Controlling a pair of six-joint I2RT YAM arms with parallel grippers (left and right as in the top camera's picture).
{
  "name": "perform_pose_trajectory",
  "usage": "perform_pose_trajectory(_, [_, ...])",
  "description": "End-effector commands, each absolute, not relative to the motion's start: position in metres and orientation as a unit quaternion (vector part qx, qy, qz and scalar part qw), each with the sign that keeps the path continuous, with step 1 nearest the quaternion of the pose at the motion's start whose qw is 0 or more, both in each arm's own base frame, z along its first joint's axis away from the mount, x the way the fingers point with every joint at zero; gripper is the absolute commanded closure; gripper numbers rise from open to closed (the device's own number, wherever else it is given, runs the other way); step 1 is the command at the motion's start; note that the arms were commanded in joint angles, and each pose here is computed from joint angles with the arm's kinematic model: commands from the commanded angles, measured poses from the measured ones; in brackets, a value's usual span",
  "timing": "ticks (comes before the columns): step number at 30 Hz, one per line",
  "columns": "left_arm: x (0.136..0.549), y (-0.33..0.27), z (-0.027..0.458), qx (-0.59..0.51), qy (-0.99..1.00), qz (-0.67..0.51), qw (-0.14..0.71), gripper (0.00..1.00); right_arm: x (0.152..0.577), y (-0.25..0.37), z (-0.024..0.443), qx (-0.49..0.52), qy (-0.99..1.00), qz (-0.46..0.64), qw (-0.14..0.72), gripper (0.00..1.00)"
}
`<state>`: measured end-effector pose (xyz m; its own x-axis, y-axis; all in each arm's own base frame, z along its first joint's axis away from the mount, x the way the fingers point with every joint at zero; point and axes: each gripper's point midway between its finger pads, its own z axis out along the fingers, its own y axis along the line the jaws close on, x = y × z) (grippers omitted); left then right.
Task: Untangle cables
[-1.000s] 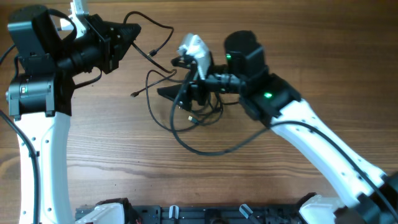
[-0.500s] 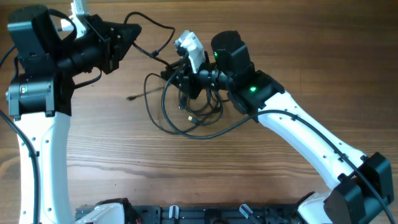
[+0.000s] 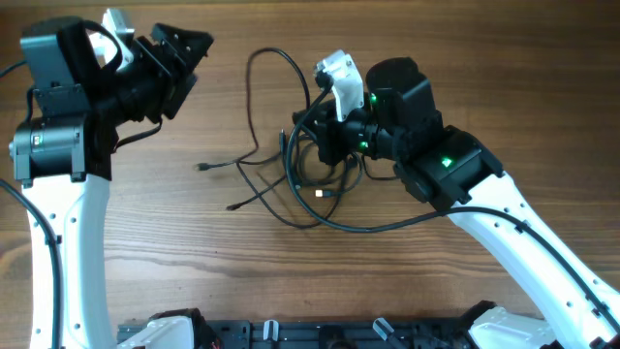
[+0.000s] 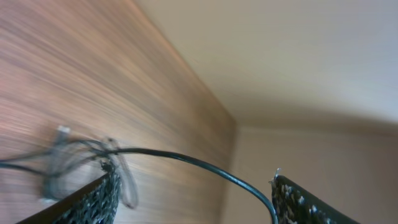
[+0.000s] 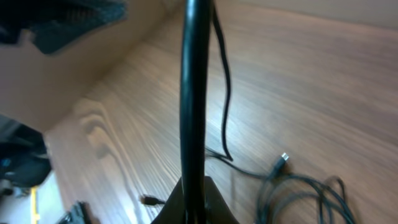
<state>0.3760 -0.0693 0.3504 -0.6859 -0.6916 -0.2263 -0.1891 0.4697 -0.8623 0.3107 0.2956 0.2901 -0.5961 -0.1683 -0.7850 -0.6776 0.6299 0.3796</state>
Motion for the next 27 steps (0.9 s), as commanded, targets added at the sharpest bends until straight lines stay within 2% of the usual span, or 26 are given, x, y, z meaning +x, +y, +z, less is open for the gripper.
perform_pose_trajectory(1, [0.380,-0.020,0.313,-0.285,0.857,-0.263,0.340,0.20,0.324,0.275,0.272,-0.266,0.845,0.260,0.384,0.96])
perform_pose_trajectory(6, [0.376,-0.005,0.289,-0.282,0.879,-0.203,0.326,0.18,0.327,0.277,0.217,-0.329,0.862,0.194,0.334,0.96])
perform_pose_trajectory(9, [0.378,-0.004,0.281,-0.285,0.882,-0.199,0.317,0.18,0.343,0.281,0.204,-0.324,0.866,0.151,0.351,0.96])
perform_pose_trajectory(16, [0.384,-0.003,0.259,-0.293,0.891,-0.193,0.287,0.18,0.397,0.266,0.252,-0.302,0.810,-0.018,0.502,0.95])
perform_pose_trajectory(20, [0.386,-0.003,0.257,-0.293,0.892,-0.192,0.284,0.18,0.371,0.309,0.245,-0.387,0.783,0.067,0.483,0.95])
perform_pose_trajectory(23, [0.386,-0.003,0.257,-0.293,0.892,-0.192,0.284,0.18,0.321,0.354,0.215,-0.460,0.771,0.159,0.411,0.96])
perform_pose_trajectory(25, [0.386,-0.003,0.257,-0.293,0.892,-0.192,0.284,0.18,0.314,0.360,0.195,-0.472,0.778,0.142,0.390,0.96])
perform_pose_trajectory(27, [0.386,-0.003,0.257,-0.293,0.892,-0.192,0.284,0.18,0.325,0.353,0.178,-0.461,0.793,0.083,0.390,0.96])
